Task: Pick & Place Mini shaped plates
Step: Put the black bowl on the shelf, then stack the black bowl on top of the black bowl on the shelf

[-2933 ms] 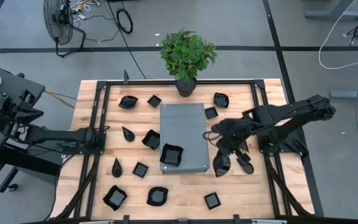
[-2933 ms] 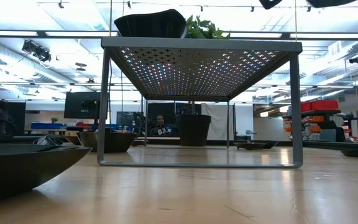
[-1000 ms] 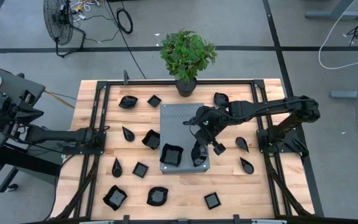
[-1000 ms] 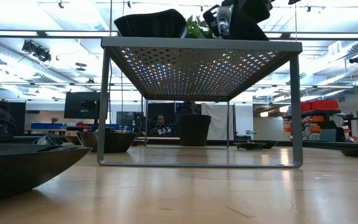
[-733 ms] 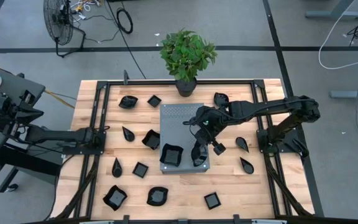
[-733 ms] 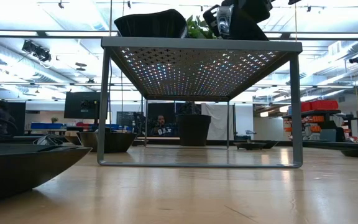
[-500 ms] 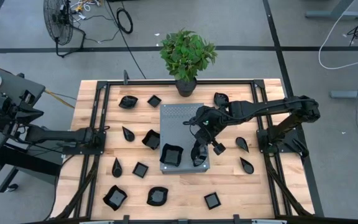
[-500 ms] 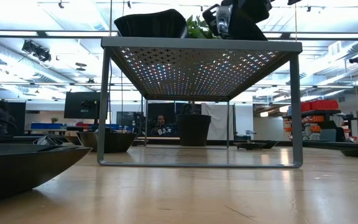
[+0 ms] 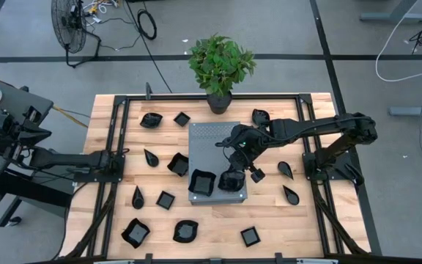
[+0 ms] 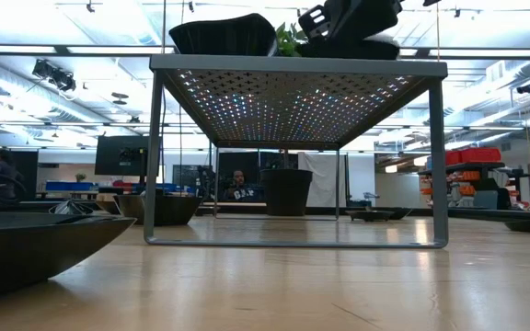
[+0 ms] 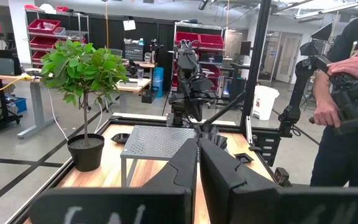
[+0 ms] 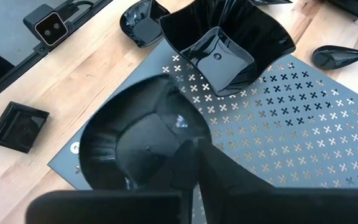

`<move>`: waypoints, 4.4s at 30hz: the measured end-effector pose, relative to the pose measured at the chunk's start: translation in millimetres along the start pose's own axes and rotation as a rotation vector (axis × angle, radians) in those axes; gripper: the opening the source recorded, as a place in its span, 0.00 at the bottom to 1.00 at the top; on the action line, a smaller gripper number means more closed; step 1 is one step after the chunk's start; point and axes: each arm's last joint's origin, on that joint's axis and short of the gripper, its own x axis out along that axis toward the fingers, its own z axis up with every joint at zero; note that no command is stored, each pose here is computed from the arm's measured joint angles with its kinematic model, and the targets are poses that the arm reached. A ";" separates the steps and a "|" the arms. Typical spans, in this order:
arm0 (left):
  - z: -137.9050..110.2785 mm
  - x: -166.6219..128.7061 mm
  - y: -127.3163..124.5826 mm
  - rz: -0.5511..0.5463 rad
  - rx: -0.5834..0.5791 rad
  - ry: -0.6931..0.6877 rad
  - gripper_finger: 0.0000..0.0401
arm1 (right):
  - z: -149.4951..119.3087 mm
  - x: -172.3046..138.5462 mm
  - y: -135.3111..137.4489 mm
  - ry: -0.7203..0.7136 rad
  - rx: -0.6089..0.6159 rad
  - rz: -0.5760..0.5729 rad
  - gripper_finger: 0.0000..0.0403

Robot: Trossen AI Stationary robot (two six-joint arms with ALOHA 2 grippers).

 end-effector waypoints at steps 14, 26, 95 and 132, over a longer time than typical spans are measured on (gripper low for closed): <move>0.0 -0.1 0.0 0.000 -0.001 0.000 0.06 | -0.4 0.0 0.3 0.004 0.030 0.003 0.06; 0.0 0.0 0.0 0.000 0.000 0.000 0.06 | 0.8 -3.2 8.9 0.067 0.008 -0.056 0.06; 0.0 0.0 0.0 0.000 0.000 0.000 0.06 | -104.0 -89.4 -5.0 0.085 1.266 -0.642 0.44; 0.0 0.0 0.0 0.000 0.000 0.000 0.06 | -152.5 -44.0 1.8 0.115 1.614 -0.683 0.44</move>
